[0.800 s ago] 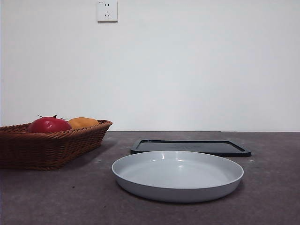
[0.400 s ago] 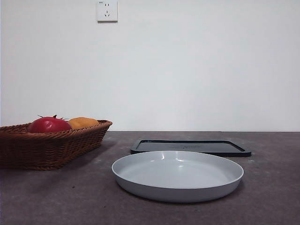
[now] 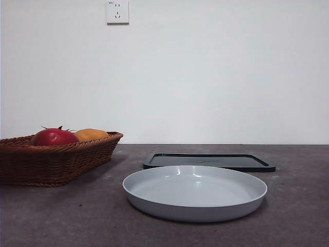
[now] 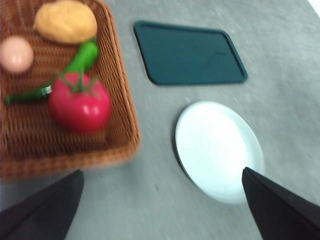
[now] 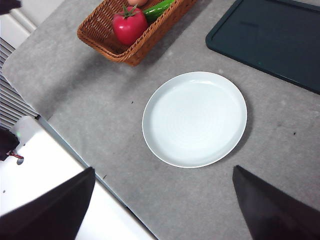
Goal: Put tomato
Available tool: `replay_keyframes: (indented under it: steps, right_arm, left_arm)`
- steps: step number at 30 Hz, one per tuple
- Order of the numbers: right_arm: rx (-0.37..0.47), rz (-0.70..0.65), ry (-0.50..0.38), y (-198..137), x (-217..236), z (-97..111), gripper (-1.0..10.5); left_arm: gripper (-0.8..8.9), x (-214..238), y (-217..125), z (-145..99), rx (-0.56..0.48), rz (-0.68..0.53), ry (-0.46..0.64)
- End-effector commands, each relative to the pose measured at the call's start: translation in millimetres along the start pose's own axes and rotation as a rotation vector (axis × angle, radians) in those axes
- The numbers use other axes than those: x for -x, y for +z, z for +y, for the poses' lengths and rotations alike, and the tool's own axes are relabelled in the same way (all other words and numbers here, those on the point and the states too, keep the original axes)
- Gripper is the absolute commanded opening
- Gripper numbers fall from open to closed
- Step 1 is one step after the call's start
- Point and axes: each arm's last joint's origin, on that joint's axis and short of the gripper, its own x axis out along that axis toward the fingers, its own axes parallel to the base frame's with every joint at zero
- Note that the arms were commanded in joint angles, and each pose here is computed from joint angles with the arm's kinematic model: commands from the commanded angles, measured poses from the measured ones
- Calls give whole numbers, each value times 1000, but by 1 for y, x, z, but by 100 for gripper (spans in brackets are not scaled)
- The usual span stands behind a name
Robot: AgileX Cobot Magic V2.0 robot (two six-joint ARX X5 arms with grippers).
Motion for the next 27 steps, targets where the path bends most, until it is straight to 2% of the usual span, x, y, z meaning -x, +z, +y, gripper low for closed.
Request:
replay_keyframes:
  steps: [1,8,16,27]
  right_arm:
    - [25,-15,0,4,2,2,439]
    - [23,-15,0,4,2,2,439]
    - [22,-15,0,4,2,2,439]
    - [22,-15,1,4,2,2,439]
  left_arm:
    - [509,-13,14,3,-45,-19,18]
    - [508,-64,31,21,-95,8,128]
    - [508,-115,38,39,-139,44,133]
    - [508,-166,30,60,-175,134,140]
